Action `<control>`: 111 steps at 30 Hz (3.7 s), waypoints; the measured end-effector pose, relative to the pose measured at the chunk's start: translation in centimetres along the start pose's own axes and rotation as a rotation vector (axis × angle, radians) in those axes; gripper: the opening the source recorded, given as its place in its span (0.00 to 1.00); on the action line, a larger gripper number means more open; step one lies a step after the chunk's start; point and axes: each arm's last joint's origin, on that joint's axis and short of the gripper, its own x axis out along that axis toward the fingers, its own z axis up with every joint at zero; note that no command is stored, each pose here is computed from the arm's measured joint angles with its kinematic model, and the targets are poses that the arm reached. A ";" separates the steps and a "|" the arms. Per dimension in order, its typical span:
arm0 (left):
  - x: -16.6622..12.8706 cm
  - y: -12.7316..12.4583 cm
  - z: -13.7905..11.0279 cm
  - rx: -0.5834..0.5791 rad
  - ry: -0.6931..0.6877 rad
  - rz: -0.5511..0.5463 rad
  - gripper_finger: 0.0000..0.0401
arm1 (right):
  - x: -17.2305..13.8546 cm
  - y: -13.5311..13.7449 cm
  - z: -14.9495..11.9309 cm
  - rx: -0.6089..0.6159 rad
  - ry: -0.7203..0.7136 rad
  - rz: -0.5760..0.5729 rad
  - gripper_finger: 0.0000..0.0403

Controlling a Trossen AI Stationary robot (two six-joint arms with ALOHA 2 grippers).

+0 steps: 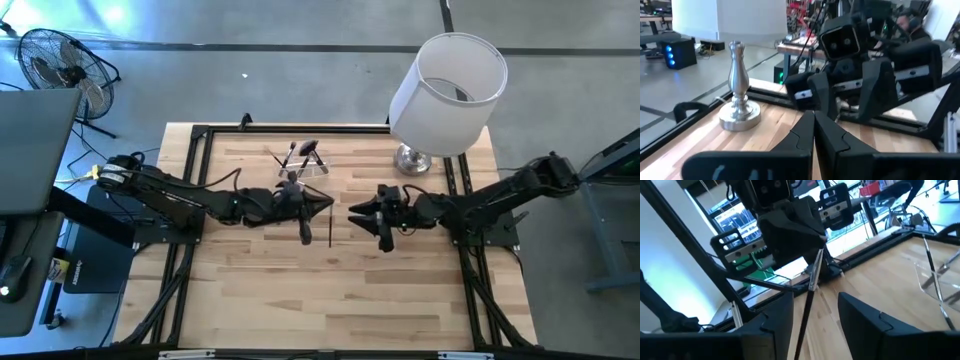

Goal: Put items in baskets/containers
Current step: Put the highlighter brush into the transparent organizer

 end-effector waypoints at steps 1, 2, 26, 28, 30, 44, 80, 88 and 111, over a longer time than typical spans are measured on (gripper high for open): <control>0.0 0.0 0.1 -0.002 -0.012 -0.006 0.00 | 0.3 0.1 0.1 -0.008 0.003 0.004 0.37; 0.0 -0.1 0.2 -0.002 -0.020 -0.013 0.00 | 0.8 0.4 0.2 -0.016 0.001 0.005 0.37; 0.0 -0.1 0.2 0.015 -0.014 -0.031 0.00 | 5.9 1.8 0.0 -0.151 0.072 -0.094 0.38; 0.0 -0.1 0.2 0.015 -0.014 -0.032 0.00 | 5.9 1.8 0.0 -0.155 0.071 -0.093 0.37; 0.0 -0.1 0.2 0.015 -0.014 -0.036 0.00 | 5.9 1.8 0.0 -0.155 0.072 -0.093 0.36; 0.0 -0.2 0.2 0.014 -0.012 -0.071 0.00 | 6.1 1.2 0.3 -0.156 0.073 -0.095 0.04; -9.6 6.1 4.9 0.070 0.247 0.218 0.38 | 7.0 -1.5 0.0 -0.070 0.020 -0.318 0.03; -13.6 9.0 0.9 0.008 0.345 0.100 0.38 | 12.4 -2.9 0.0 -0.112 -0.074 -0.372 0.03; -16.5 10.5 -4.7 -0.145 0.371 0.000 0.38 | 21.2 -13.8 4.2 -0.429 0.113 -0.774 0.03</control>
